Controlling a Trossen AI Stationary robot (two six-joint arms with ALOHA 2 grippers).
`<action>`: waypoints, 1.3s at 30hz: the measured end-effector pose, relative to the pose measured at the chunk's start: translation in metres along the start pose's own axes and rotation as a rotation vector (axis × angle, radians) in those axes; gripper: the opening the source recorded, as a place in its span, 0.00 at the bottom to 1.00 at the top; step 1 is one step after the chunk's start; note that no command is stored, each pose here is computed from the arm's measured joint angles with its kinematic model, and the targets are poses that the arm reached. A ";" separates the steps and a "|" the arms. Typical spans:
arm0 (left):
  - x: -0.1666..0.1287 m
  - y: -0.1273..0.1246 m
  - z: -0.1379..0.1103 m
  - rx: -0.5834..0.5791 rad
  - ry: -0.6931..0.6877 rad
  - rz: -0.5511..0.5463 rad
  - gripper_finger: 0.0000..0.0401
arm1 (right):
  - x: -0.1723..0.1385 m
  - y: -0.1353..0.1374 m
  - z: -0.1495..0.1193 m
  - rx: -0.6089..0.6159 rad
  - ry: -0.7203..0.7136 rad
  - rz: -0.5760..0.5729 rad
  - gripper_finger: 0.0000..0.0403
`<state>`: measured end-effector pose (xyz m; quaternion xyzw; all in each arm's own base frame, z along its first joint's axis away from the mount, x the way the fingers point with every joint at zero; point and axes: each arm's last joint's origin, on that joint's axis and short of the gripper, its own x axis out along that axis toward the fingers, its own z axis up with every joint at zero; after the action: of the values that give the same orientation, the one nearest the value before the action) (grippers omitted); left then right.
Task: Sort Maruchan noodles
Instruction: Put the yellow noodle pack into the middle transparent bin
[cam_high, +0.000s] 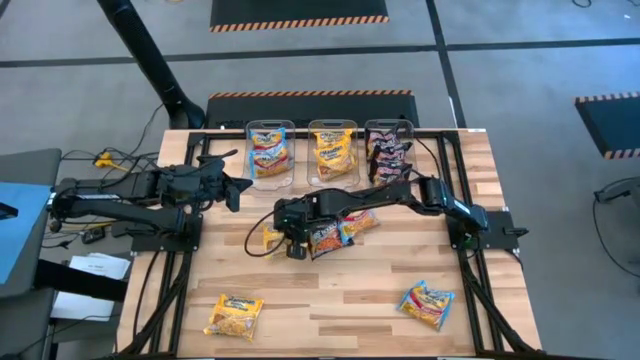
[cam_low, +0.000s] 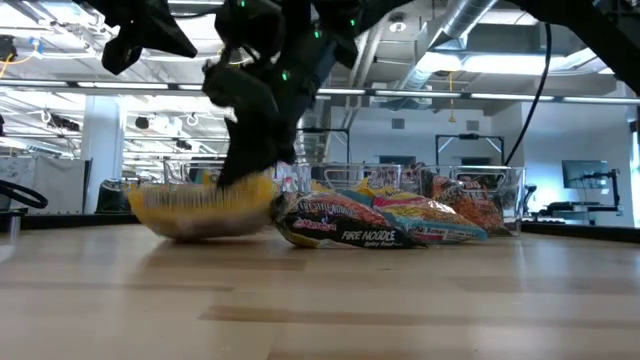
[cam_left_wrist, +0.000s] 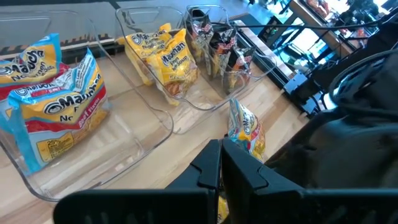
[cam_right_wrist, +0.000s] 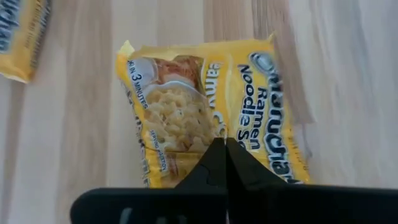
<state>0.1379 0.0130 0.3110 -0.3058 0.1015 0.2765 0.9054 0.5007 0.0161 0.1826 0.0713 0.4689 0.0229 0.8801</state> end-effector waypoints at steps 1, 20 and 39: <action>0.000 0.000 0.000 0.000 0.000 0.000 0.00 | -0.003 0.001 0.003 0.000 -0.002 0.001 0.01; 0.000 0.000 0.000 0.000 -0.001 0.000 0.00 | -0.083 0.007 0.038 -0.083 0.116 -0.189 0.01; 0.000 0.000 0.002 0.027 -0.046 0.030 0.00 | -0.223 -0.049 0.041 -0.053 0.038 -0.445 0.01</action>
<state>0.1377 0.0144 0.3127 -0.2858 0.0889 0.2955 0.9073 0.4085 -0.0605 0.3809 -0.0576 0.4888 -0.1583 0.8560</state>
